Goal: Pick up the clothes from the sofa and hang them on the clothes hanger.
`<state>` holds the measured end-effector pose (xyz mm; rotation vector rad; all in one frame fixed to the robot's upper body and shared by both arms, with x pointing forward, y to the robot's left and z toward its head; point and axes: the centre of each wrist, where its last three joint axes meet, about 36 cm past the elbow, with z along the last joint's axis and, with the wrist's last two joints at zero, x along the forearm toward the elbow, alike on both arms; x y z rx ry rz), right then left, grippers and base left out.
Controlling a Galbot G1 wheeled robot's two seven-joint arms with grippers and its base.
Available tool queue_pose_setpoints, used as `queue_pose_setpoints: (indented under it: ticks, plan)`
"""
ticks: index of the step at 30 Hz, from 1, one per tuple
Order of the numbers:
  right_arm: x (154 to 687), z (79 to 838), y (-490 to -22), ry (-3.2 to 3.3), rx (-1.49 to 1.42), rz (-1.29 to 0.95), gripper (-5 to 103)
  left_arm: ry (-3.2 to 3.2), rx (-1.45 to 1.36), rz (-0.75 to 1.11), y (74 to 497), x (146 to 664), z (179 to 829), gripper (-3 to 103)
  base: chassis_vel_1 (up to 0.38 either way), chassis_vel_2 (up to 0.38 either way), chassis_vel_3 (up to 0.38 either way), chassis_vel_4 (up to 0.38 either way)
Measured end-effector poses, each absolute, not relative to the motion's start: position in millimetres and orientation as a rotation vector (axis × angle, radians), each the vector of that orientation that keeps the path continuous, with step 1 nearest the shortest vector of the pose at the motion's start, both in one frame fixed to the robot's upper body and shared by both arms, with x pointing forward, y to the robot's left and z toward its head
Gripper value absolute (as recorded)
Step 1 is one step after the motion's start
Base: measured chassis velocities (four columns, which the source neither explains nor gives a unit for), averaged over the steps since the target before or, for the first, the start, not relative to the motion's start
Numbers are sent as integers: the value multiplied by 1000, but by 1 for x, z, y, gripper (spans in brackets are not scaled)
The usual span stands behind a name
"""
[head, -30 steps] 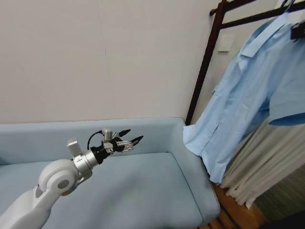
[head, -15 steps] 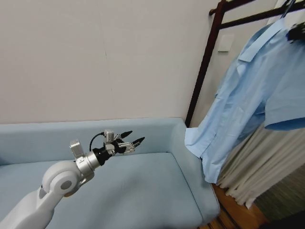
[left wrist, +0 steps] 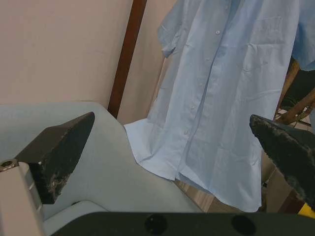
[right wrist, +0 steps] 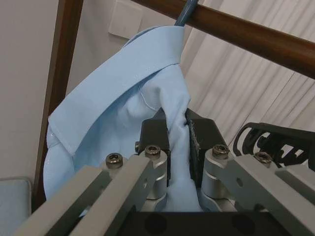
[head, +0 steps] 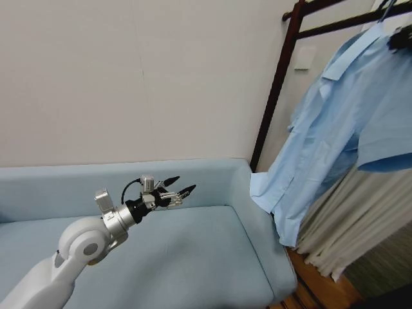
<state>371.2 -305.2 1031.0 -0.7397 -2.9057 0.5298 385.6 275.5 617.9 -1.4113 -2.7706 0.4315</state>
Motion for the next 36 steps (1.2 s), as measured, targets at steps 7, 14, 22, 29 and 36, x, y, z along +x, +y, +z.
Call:
queue_pose_setpoints:
  ticks: [7, 14, 22, 29, 36]
  plan:
    - [371, 1058, -298, -2901, -746, 459, 9, -2755, -1430, 444, 270, 386, 614, 100, 0, 0, 0, 0]
    - [375, 1067, -287, -2879, -769, 452, 9, -2746, -1467, 456, 268, 386, 614, 100, 0, 0, 0, 0]
    - [374, 1067, -284, -2841, -784, 413, 9, -2742, -1486, 457, 269, 385, 614, 100, 0, 0, 0, 0]
    - [372, 1065, -277, -2830, -778, 432, 9, -2732, -1511, 466, 269, 385, 613, 100, 0, 0, 0, 0]
    - [371, 1061, -272, -2836, -755, 447, 9, -2734, -1519, 468, 271, 384, 612, 100, 0, 0, 0, 0]
